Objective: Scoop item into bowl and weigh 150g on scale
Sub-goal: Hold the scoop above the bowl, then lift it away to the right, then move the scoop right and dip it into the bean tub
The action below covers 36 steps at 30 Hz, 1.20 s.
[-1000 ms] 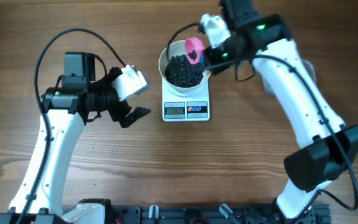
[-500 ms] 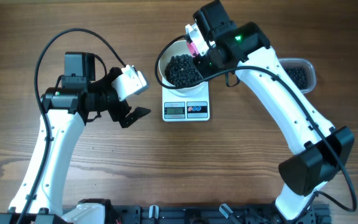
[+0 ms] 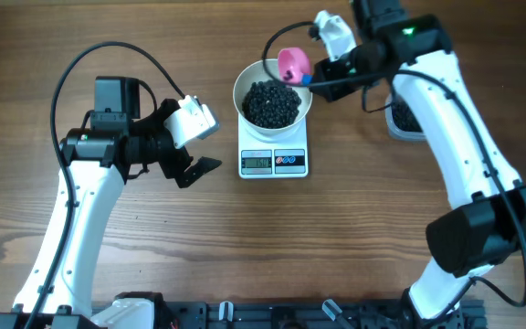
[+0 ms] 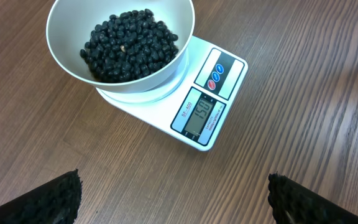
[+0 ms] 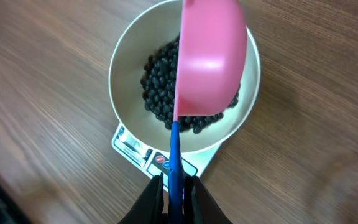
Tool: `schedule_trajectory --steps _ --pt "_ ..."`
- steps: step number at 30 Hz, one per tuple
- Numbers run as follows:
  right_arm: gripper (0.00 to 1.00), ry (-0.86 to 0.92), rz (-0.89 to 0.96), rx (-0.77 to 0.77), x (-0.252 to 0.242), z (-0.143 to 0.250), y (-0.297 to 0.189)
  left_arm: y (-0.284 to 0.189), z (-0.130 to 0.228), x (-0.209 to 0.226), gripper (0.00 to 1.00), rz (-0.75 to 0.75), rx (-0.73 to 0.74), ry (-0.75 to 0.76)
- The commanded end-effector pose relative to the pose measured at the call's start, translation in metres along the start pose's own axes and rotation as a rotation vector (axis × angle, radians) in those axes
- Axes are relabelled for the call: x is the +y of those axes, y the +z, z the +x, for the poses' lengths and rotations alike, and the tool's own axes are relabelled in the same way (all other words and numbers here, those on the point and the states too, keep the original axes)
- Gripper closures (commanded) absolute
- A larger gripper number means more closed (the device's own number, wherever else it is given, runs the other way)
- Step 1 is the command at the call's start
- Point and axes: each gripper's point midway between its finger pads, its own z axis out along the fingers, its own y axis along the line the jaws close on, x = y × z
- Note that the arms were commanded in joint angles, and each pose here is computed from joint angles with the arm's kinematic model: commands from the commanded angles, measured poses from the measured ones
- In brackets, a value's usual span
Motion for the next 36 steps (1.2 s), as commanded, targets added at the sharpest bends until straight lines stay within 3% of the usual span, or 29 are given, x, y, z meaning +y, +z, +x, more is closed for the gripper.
schedule_trajectory --steps 1,20,36 --pt "0.96 0.007 -0.126 -0.078 0.013 -0.010 -0.025 0.001 0.002 0.000 0.00 0.005 0.001 0.012" --pt "0.96 0.068 -0.166 -0.098 -0.002 -0.008 -0.036 0.001 0.002 0.000 0.00 0.005 0.001 0.012" --pt "0.96 0.044 -0.096 -0.071 -0.002 -0.006 -0.029 0.001 0.002 0.000 0.00 0.005 0.001 0.012"
